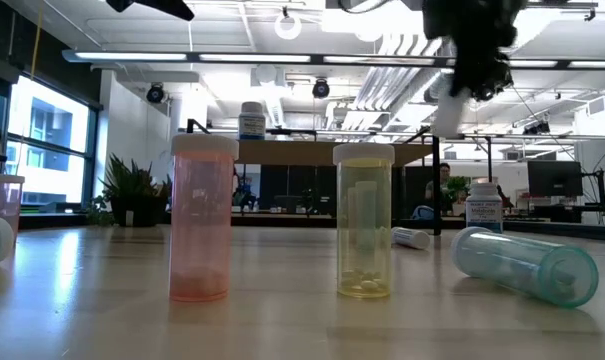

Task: Pick and place medicine bottles onto shelf by color
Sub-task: Put the top transparent pill bottle on the shelf

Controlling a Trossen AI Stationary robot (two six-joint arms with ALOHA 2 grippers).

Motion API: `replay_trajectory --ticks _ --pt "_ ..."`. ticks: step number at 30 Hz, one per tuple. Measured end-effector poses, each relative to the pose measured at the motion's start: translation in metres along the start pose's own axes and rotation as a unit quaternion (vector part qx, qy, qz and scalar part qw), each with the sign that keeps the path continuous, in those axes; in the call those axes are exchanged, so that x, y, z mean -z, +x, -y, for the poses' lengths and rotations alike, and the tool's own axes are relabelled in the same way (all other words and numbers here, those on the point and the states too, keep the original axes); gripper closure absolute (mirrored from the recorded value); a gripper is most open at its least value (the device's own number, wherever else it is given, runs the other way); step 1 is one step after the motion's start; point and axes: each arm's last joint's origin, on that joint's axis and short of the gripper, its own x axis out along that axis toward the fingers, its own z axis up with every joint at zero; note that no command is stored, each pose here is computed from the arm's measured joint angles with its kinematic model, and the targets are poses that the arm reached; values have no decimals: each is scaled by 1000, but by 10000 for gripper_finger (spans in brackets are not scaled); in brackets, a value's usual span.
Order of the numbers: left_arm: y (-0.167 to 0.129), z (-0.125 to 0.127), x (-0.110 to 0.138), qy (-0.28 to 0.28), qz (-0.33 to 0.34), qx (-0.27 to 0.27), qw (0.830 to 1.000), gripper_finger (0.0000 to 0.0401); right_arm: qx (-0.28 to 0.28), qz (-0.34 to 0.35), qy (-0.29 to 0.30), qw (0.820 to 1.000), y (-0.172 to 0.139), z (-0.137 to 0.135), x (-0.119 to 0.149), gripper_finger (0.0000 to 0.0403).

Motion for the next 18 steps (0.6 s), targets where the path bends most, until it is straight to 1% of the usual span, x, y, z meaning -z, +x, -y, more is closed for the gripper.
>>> replay_trajectory --ticks 5,12,15,18 --pt "2 -1 0 -3 -12 10 1000 185 17 63 -17 998 -26 23 -32 284" --pt "2 -1 -1 -3 -12 10 1000 185 86 154 -32 984 -69 54 -69 284" --pt "2 -1 -1 -4 -12 10 1000 185 115 178 -39 976 -83 64 -87 284" --pt "2 -1 -1 -4 -12 10 1000 185 138 179 -41 973 -88 76 -105 284"
